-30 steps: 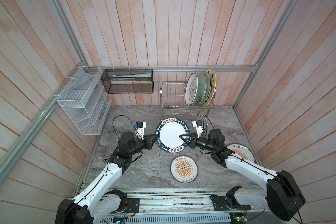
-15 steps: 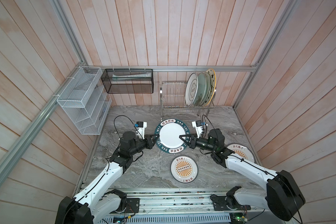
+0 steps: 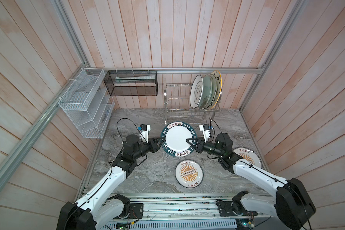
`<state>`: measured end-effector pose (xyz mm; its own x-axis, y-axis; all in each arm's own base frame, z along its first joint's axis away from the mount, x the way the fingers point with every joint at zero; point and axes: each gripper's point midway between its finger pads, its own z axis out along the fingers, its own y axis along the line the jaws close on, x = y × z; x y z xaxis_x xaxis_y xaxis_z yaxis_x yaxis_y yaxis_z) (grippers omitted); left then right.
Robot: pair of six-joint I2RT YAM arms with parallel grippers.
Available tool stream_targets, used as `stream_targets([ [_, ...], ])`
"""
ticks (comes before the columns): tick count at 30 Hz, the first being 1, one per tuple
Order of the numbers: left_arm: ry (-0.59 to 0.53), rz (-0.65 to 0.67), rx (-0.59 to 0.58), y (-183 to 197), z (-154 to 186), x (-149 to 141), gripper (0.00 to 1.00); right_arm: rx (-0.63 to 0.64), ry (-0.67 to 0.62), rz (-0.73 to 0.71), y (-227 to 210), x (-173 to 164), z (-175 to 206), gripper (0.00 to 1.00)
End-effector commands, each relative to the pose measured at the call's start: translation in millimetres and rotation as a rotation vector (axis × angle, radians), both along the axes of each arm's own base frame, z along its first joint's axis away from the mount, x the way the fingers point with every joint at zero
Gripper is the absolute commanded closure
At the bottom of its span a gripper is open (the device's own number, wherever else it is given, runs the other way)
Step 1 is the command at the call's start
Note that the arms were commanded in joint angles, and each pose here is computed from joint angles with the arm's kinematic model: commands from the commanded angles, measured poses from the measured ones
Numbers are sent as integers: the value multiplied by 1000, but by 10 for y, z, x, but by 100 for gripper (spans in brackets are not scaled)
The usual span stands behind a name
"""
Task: Load plates into a dish rack
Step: Place the plate on the dish rack.
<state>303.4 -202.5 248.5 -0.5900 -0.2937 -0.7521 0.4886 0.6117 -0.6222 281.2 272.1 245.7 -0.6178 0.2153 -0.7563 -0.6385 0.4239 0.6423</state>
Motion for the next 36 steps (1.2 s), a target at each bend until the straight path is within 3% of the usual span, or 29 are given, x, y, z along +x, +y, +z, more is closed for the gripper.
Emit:
stream_targets([
  [1, -50, 2, -11, -4, 206, 2, 51, 33, -66, -76, -125, 56, 191, 100],
  [16, -49, -19, -12, -93, 200, -10, 51, -2, -208, -161, -380, 10, 502, 100],
  [28, -145, 85, 49, -71, 362, -55, 50, -10, -351, -222, -518, 18, 942, 100],
  [36, -186, 106, -23, -83, 366, -173, 50, -11, -469, -249, -557, 18, 1314, 100],
])
